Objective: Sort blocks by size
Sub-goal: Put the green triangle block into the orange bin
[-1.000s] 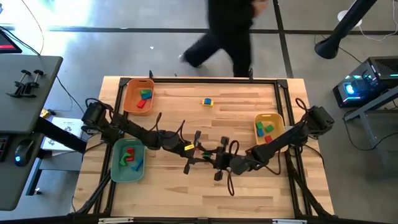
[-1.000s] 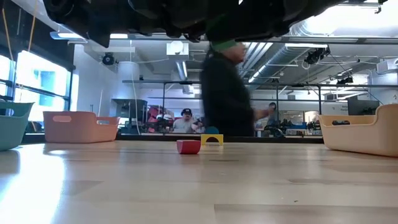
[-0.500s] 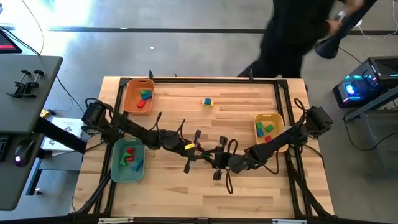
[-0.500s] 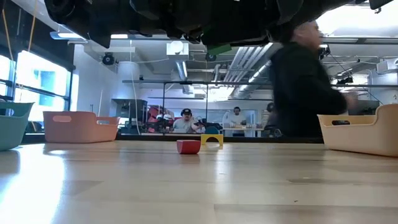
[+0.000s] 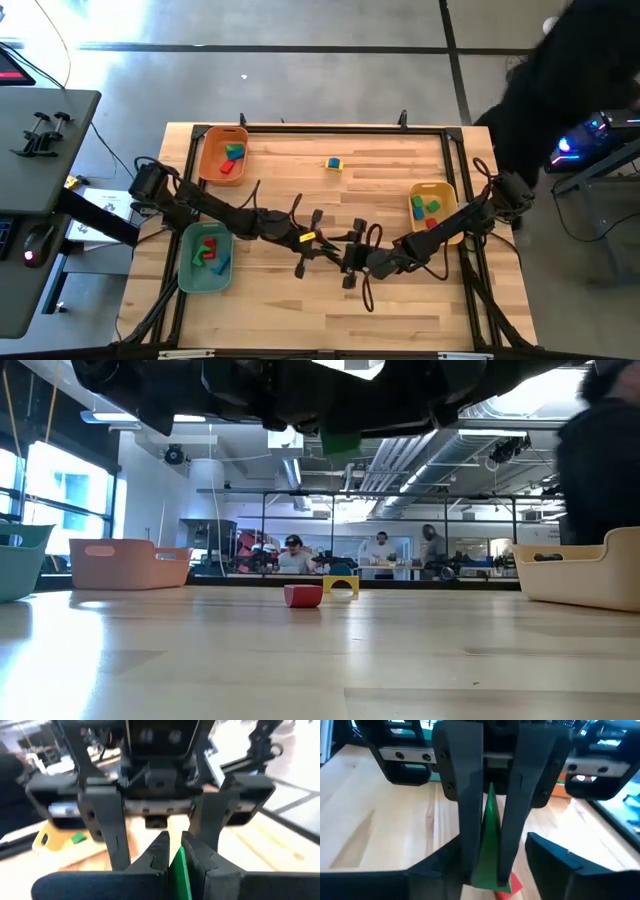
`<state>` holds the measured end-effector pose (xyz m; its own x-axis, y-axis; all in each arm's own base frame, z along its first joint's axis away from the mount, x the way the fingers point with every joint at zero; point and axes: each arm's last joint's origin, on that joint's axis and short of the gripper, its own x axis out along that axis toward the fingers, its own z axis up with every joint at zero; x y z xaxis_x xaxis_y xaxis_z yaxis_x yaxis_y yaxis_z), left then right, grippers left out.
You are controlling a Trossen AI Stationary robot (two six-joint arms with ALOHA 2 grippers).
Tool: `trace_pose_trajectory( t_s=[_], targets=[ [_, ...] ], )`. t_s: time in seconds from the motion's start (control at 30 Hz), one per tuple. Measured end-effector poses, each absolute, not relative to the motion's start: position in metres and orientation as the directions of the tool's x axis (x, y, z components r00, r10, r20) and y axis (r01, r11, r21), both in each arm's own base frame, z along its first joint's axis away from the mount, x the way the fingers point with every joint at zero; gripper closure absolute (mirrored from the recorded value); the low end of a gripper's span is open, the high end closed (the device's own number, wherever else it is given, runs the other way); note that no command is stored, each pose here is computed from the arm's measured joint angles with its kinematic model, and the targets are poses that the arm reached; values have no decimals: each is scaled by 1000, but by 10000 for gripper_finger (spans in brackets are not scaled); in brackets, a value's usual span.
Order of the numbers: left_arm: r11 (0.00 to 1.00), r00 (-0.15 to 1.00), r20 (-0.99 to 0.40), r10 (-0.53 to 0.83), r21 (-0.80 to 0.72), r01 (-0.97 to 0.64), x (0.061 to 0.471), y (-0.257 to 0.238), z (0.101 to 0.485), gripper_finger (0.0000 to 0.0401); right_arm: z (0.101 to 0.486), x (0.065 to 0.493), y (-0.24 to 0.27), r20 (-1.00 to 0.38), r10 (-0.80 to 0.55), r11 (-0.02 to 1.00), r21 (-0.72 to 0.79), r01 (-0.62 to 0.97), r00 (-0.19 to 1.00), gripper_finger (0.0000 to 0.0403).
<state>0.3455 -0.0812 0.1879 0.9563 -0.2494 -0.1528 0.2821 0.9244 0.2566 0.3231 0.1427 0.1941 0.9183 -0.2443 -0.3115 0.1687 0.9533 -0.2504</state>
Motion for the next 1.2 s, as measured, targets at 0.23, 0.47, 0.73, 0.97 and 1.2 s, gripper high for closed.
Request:
trace_pose_trajectory(
  t_s=[0.23, 0.47, 0.73, 0.97, 1.2],
  targets=[
    [930, 952, -244, -183, 272, 248, 337, -78, 195, 382, 200, 310, 147, -325, -343, 914, -332, 233, 881, 189],
    [934, 925, -363, 108, 356, 31, 312, -65, 218, 382, 215, 285, 153, -333, -403, 895, -340, 290, 853, 188],
    [786, 605, -503, 617, 424, -450, 257, 3, 240, 382, 218, 280, 157, -338, -388, 902, -331, 277, 858, 188],
    [554, 224, -693, 685, 296, -778, 198, 99, 239, 382, 216, 279, 157, -353, -381, 905, -333, 266, 855, 188],
    [406, 53, -798, 600, 246, -880, 159, 162, 224, 382, 216, 279, 157, -356, -380, 905, -335, 263, 854, 188]
  ],
)
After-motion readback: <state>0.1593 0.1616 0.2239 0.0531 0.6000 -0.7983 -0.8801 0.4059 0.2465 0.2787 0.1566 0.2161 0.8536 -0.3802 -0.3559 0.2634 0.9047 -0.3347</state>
